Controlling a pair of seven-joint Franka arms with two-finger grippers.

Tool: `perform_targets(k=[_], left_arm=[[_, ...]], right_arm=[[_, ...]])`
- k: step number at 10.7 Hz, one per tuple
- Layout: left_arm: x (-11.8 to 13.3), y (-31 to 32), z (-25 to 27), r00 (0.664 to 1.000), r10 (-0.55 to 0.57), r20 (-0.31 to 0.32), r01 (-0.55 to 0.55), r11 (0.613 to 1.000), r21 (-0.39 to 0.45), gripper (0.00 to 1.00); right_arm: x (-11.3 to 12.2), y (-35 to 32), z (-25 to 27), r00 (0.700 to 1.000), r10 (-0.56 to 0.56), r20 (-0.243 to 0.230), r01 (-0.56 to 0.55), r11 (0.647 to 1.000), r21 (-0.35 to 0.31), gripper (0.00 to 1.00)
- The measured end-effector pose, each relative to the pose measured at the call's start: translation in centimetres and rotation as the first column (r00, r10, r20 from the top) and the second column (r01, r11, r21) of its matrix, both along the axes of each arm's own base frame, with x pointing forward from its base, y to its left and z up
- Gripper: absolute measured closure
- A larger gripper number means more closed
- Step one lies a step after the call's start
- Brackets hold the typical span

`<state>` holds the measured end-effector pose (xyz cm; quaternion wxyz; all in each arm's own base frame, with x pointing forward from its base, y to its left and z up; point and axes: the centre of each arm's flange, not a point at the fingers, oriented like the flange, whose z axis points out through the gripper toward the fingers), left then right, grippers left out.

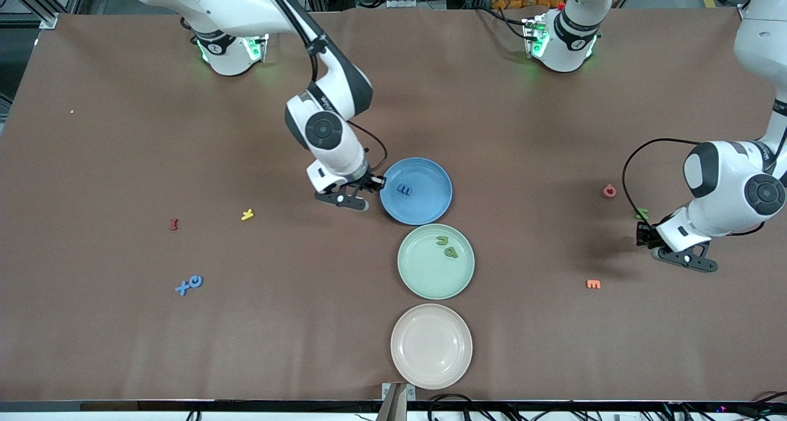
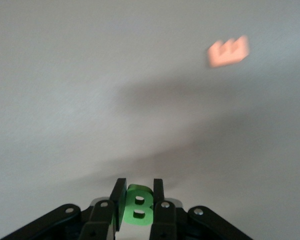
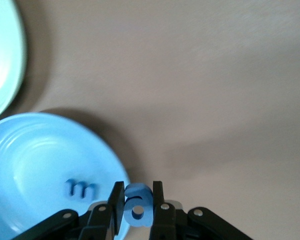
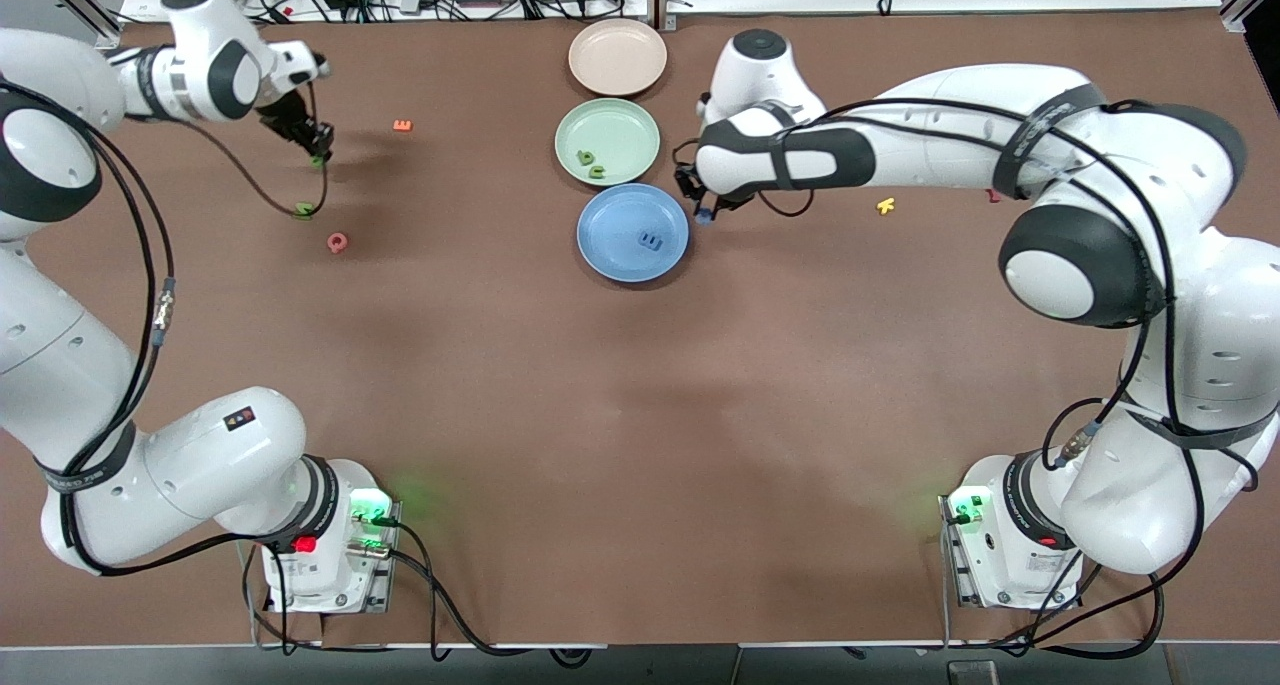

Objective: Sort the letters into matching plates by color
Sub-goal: 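Release the a on the blue plate while the left gripper drops B on green plate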

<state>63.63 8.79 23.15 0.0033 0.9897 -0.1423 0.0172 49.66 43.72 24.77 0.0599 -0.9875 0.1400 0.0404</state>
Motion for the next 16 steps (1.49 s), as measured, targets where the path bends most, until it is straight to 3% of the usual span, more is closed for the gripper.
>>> perform_targets(k=[2,4,6,9,12,14,15,16], left_arm=[[1.5,-6.9,2.9,0.993,0.121,0.004,-0.121,0.993,-0.006,0.74],[2.3,-15.9,5.3,0.964,0.266,0.017,-0.266,0.964,-0.016,0.74],[1.7,-23.9,6.5,0.916,0.401,0.026,-0.400,0.916,-0.040,0.74],[0.6,-31.1,7.0,0.815,0.579,0.014,-0.577,0.814,-0.070,0.74],[-0.6,-36.8,5.7,0.680,0.732,-0.028,-0.732,0.677,-0.081,0.74],[-1.4,-41.2,4.8,0.617,0.786,-0.054,-0.786,0.611,-0.089,0.74],[-1.8,-42.6,4.4,0.597,0.800,-0.059,-0.801,0.592,-0.088,0.74],[-2.1,-43.8,4.0,0.585,0.809,-0.061,-0.810,0.580,-0.086,0.74]], right_arm=[[-1.0,3.3,0.2,1.000,-0.013,-0.002,0.013,1.000,0.006,0.73],[-1.6,5.6,0.1,1.000,-0.010,-0.019,0.010,1.000,-0.001,0.73],[-1.4,6.5,-0.1,1.000,-0.023,-0.019,0.023,1.000,0.002,0.73],[-0.7,6.8,-0.6,0.999,-0.033,-0.016,0.033,0.999,0.004,0.70],[0.1,6.5,-0.7,1.000,-0.013,-0.006,0.013,1.000,0.006,0.32],[0.4,6.2,-0.6,1.000,-0.007,-0.009,0.007,1.000,0.002,0.07],[0.9,5.5,-0.7,1.000,-0.015,-0.019,0.015,1.000,-0.008,0.00],[2.1,4.0,-0.7,0.999,-0.021,-0.035,0.020,1.000,-0.024,0.00]])
